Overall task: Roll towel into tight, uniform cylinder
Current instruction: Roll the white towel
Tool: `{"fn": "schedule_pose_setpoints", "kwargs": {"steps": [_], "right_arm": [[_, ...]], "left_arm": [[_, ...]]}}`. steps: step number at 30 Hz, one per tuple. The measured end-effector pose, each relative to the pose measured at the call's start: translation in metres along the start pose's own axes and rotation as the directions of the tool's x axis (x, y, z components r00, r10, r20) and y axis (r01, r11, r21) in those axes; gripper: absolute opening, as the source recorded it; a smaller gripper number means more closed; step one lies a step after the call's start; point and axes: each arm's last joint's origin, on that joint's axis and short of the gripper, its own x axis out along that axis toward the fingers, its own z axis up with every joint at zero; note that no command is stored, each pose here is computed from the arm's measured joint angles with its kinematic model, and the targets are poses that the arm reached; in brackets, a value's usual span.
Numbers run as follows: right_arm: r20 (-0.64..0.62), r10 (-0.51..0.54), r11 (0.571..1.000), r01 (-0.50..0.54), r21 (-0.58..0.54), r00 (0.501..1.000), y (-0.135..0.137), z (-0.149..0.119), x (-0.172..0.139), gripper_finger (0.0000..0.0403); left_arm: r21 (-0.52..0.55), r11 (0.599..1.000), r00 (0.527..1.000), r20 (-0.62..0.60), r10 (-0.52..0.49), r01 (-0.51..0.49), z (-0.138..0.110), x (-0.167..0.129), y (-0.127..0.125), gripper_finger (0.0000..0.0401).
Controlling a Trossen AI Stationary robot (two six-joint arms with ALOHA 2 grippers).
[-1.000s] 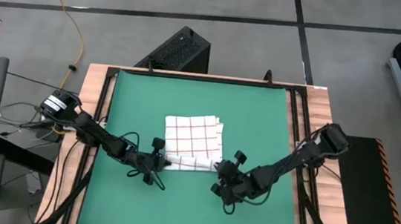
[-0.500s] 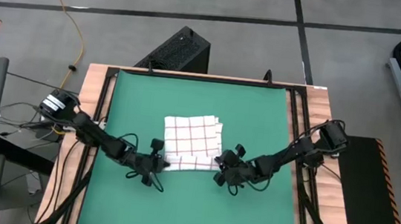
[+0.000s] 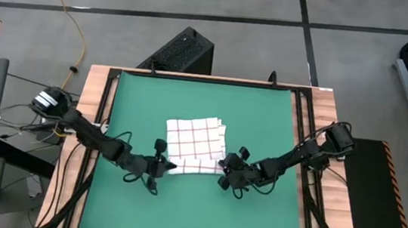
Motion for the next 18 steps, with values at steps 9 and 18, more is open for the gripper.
{"fn": "schedule_pose_setpoints", "kwargs": {"steps": [9,18], "right_arm": [[0.002,0.006,1.000,-0.006,0.004,1.000,0.000,0.000,0.000,0.0054],[0.189,-0.038,0.983,0.070,-0.167,0.981,0.010,0.015,-0.030,0.0054]], "left_arm": [[-0.028,0.999,0.999,-0.040,0.017,-0.018,-0.030,0.038,-0.019,0.0000],[-0.124,0.992,0.986,-0.164,-0.019,-0.001,-0.046,0.041,-0.026,0.0000]]}}
